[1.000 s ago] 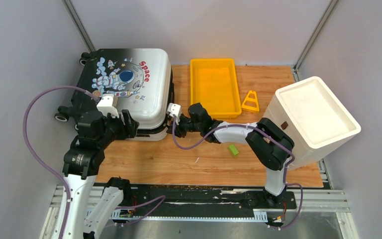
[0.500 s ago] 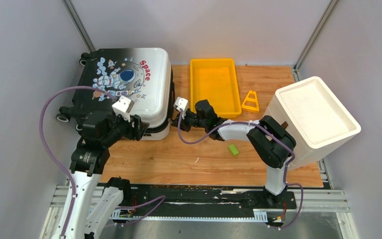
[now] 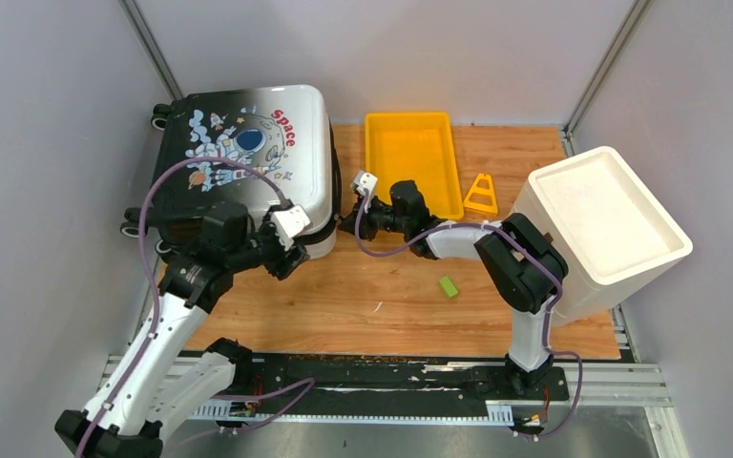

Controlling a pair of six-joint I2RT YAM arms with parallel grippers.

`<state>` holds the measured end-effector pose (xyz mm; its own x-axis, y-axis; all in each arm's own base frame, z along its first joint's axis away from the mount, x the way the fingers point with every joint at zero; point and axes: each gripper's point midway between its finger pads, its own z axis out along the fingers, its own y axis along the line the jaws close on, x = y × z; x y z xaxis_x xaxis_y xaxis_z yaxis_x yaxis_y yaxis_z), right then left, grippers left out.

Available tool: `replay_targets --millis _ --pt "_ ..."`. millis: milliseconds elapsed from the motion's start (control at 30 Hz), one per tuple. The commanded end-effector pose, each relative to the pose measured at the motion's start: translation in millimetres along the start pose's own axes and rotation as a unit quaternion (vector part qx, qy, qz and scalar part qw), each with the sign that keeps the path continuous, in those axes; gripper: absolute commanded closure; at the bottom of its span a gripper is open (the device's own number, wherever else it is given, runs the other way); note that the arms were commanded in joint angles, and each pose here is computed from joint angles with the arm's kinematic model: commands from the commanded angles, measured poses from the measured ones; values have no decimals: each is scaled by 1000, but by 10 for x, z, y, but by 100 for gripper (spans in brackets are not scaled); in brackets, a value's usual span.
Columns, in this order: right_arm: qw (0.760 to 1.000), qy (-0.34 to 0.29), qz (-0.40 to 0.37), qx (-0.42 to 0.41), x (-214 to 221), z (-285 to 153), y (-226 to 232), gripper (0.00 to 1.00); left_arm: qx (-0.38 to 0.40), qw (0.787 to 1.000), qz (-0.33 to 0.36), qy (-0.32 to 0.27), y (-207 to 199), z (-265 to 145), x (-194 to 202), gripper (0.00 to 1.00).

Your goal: Open, take out, and arrange the luggage

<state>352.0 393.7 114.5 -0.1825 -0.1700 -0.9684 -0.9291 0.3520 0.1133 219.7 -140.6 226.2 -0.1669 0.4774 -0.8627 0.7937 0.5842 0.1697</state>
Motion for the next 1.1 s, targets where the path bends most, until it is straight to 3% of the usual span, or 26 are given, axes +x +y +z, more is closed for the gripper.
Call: replay_targets --millis 0,333,467,1067 --pt "991 -119 -58 -19 -848 -7 -31 100 20 993 112 24 -37 210 30 32" --pt "990 -122 -59 -28 -830 -81 41 100 49 952 301 13 -64 576 158 30" --pt "990 -128 -59 -30 -829 -106 49 100 55 939 338 34 -17 653 287 28" --pt "989 -134 -50 -38 -874 -183 52 100 56 945 313 74 253 900 639 38"
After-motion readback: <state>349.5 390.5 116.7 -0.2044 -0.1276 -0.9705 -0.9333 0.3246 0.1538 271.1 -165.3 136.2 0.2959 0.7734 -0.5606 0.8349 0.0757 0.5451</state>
